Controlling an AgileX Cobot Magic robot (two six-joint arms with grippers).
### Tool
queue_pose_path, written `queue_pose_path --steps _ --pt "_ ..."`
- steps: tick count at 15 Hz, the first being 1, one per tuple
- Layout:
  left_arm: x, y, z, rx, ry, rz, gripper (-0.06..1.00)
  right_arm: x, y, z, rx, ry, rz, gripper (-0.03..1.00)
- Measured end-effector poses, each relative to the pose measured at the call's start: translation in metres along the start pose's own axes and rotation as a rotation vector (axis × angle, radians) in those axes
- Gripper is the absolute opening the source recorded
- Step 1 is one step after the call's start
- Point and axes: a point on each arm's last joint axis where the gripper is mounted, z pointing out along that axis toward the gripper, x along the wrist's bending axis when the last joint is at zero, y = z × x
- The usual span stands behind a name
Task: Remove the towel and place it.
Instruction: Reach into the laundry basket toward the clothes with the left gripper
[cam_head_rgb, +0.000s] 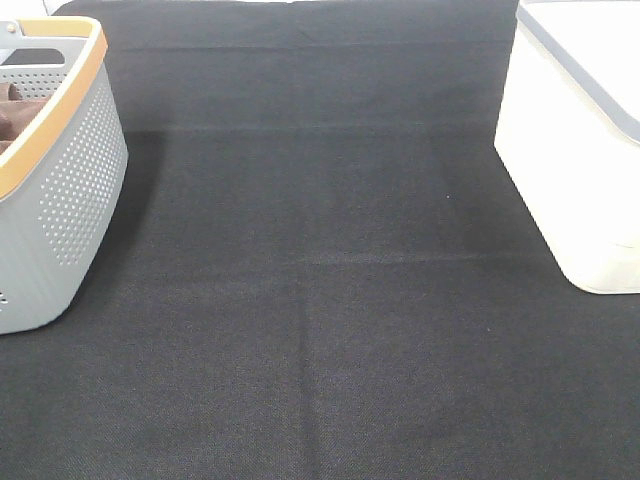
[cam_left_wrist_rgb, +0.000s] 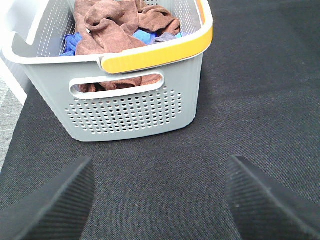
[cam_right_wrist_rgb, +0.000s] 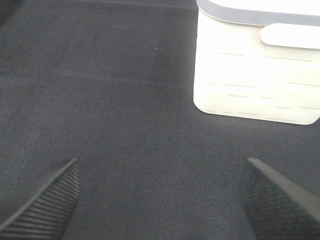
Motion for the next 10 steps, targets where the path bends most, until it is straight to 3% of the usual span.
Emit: queue_pose_path --steps 7,10 --pt "0.001 0.001 -0.001 -0.013 0.005 0.003 0.7 0.0 0.0 0.0 0.0 0.0 0.0 0.82" --pt "0.004 0.03 0.001 -0.229 0.031 -0.006 0.69 0.0 0.0 0.0 0.0 0.0 0.0 0.82"
